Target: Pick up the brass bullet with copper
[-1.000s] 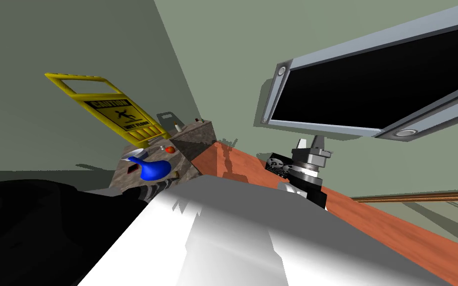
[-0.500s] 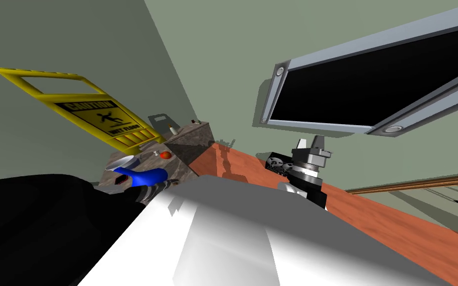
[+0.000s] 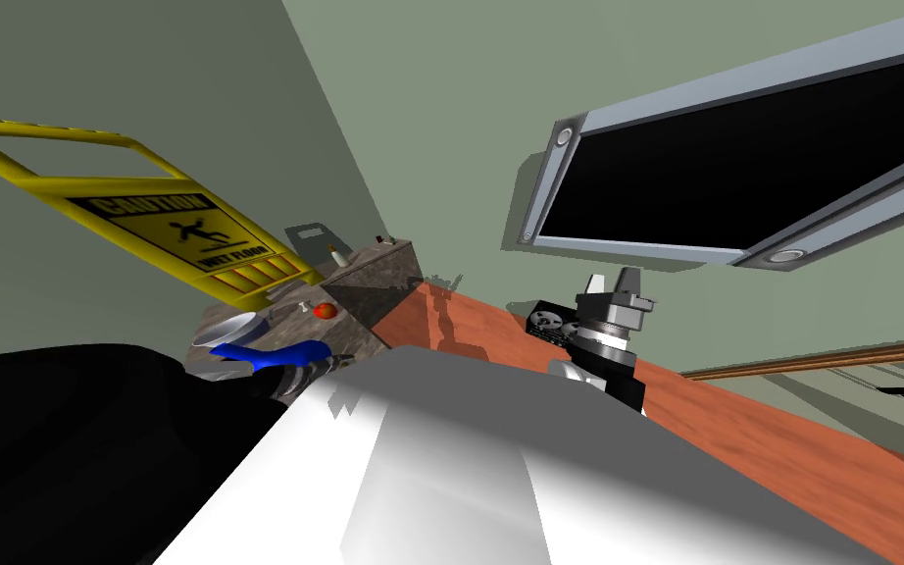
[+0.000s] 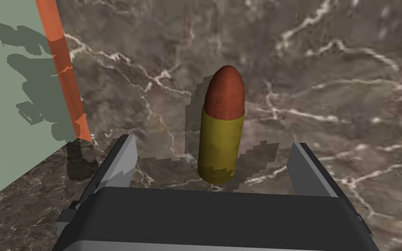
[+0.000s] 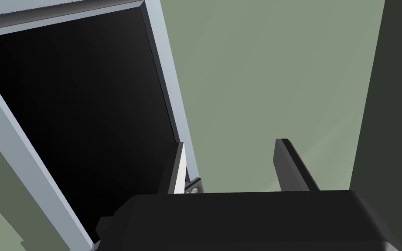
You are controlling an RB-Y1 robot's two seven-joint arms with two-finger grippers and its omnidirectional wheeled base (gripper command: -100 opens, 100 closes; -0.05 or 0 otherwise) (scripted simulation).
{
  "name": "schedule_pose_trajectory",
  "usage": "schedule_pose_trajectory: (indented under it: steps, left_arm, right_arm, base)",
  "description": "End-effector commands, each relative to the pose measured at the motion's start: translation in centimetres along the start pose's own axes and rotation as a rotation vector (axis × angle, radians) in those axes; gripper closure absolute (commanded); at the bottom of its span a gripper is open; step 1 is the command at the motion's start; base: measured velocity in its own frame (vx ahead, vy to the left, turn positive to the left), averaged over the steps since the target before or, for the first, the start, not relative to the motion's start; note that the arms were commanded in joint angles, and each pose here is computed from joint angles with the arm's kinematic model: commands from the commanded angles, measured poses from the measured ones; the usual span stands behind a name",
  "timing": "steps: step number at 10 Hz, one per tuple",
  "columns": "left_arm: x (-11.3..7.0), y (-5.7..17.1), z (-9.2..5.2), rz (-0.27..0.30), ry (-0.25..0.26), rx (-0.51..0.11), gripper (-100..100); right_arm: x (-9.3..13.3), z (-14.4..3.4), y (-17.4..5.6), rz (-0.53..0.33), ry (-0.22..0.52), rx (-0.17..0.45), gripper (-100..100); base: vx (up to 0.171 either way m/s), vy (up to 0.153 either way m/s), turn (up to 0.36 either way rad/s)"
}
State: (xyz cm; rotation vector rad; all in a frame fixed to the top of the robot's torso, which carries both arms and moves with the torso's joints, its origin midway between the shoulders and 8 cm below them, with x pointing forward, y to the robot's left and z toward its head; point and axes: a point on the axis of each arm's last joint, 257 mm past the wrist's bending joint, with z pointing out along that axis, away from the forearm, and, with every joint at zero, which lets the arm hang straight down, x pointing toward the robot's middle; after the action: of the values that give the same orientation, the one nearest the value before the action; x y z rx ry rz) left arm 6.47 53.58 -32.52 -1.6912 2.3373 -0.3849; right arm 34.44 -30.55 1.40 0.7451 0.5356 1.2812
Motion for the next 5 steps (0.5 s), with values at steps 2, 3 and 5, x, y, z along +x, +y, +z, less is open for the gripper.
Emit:
schedule_pose_trajectory:
  steps: [2,3,5]
  left_arm:
    - [0.3,-1.3,1.2,0.002,0.004,0.004,-100]
    - [0.6,-2.1,1.9,0.004,0.009,0.003,-100]
    - [1.0,-2.4,2.4,0.003,0.014,-0.006,-100]
  right_arm:
    - [0.0,0.0,0.0,0.0,0.0,0.0,0]
    - [0.0,0.0,0.0,0.0,0.0,0.0,0]
    - [0.0,0.0,0.0,0.0,0.0,0.0,0]
  base:
    - [-0.045,0.031,0.036]
    - [-0.044,0.027,0.025]
    - [-0.029,0.02,0.024]
